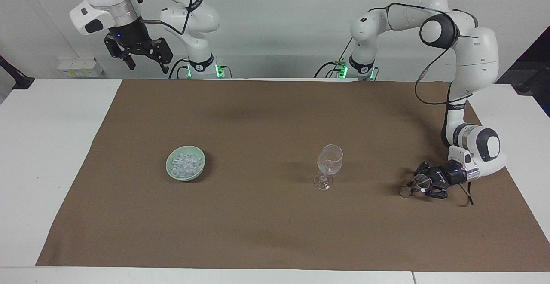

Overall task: Pour wine and add ice with both arms
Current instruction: 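Close the left gripper on the metal cup and lift it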

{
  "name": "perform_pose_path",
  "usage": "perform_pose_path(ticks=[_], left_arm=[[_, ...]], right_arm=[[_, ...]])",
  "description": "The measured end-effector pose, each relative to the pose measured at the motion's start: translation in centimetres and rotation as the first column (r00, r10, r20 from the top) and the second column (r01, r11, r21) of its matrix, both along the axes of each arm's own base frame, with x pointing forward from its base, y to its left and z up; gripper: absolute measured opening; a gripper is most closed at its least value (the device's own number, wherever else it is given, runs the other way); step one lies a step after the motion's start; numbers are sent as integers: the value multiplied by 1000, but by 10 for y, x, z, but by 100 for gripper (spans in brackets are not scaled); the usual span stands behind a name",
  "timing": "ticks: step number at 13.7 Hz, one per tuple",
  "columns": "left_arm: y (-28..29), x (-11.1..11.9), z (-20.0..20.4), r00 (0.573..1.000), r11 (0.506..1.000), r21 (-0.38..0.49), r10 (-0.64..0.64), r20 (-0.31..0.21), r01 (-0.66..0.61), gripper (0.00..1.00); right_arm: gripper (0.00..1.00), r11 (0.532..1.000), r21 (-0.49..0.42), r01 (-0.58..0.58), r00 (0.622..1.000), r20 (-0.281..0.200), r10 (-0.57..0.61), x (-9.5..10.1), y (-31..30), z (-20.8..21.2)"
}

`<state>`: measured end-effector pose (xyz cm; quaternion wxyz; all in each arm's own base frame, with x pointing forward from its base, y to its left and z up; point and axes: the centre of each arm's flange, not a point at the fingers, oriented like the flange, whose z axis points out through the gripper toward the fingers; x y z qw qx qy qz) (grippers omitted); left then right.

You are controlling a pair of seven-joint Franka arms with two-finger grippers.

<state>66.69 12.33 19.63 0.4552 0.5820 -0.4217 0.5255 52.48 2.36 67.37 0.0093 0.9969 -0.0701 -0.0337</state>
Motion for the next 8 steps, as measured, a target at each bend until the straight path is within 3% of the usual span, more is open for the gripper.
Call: perform_pose_path(ticks=[4, 8], left_arm=[[-20, 16, 39, 996, 999, -27, -41, 75, 44, 22], [-49, 25, 102, 986, 994, 14, -112, 124, 111, 22]], right_arm=[[100, 1000, 0, 0, 1000, 0, 0, 0, 0, 0], [100, 1000, 0, 0, 1000, 0, 0, 0, 0, 0]])
